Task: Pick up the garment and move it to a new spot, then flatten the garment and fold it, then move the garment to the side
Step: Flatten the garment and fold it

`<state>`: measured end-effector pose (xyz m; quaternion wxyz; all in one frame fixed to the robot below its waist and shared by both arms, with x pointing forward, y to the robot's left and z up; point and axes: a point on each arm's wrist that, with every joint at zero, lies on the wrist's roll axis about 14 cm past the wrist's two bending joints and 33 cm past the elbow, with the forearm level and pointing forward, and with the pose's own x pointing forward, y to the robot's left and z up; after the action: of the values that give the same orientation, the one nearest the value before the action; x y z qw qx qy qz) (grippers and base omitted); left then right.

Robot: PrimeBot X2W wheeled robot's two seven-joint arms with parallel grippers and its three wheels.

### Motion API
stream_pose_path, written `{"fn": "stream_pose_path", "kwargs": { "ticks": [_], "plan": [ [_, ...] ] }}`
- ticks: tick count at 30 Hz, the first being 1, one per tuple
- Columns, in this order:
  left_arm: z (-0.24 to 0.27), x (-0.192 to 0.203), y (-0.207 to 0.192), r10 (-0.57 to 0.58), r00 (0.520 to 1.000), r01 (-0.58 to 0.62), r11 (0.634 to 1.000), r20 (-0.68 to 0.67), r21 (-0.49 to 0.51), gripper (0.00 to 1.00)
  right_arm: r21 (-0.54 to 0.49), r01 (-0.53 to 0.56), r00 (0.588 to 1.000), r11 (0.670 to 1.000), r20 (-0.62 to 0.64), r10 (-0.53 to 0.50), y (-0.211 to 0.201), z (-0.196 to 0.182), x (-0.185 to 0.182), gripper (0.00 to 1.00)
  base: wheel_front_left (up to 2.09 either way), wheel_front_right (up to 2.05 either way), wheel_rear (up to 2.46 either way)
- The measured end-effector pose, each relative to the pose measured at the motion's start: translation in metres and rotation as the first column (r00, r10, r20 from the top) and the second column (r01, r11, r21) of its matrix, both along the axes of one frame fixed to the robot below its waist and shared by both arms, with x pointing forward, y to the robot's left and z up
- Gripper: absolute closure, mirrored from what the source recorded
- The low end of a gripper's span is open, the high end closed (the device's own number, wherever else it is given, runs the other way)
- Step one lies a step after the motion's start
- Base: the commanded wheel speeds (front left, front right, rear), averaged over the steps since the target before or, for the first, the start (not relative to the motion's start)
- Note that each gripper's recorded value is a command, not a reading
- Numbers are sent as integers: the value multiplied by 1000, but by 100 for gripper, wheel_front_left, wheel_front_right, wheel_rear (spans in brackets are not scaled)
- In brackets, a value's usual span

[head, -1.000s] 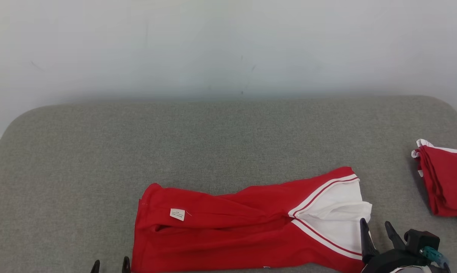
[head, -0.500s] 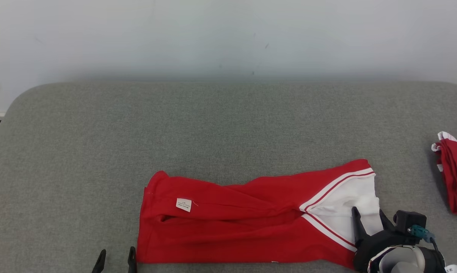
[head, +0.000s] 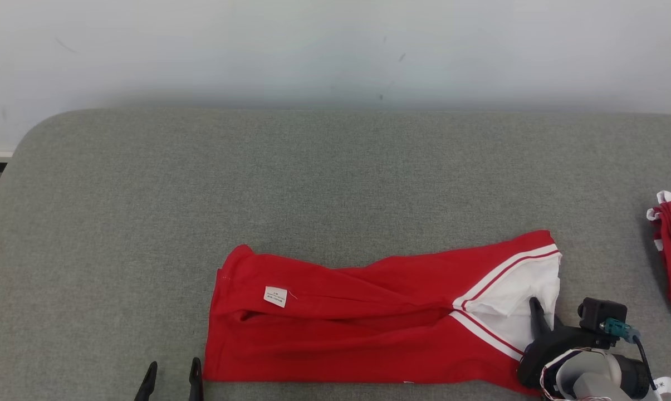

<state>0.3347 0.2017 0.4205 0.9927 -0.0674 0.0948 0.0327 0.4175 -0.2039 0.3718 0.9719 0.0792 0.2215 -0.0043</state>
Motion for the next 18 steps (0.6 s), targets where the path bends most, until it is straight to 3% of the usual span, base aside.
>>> {"fn": "stream_pose_path", "kwargs": {
  "ticks": [10, 18],
  "plan": [
    [0, 5, -6, -21, 1000, 21, 1000, 3, -5, 0, -9, 93, 985, 996, 145, -90, -39, 38, 13, 100, 0, 0, 0],
    [0, 6, -16, -50, 999, 50, 999, 4, -15, 0, 15, 12, 957, 1000, 290, -15, -6, 76, 15, 100, 0, 0, 0]
  ]
}}
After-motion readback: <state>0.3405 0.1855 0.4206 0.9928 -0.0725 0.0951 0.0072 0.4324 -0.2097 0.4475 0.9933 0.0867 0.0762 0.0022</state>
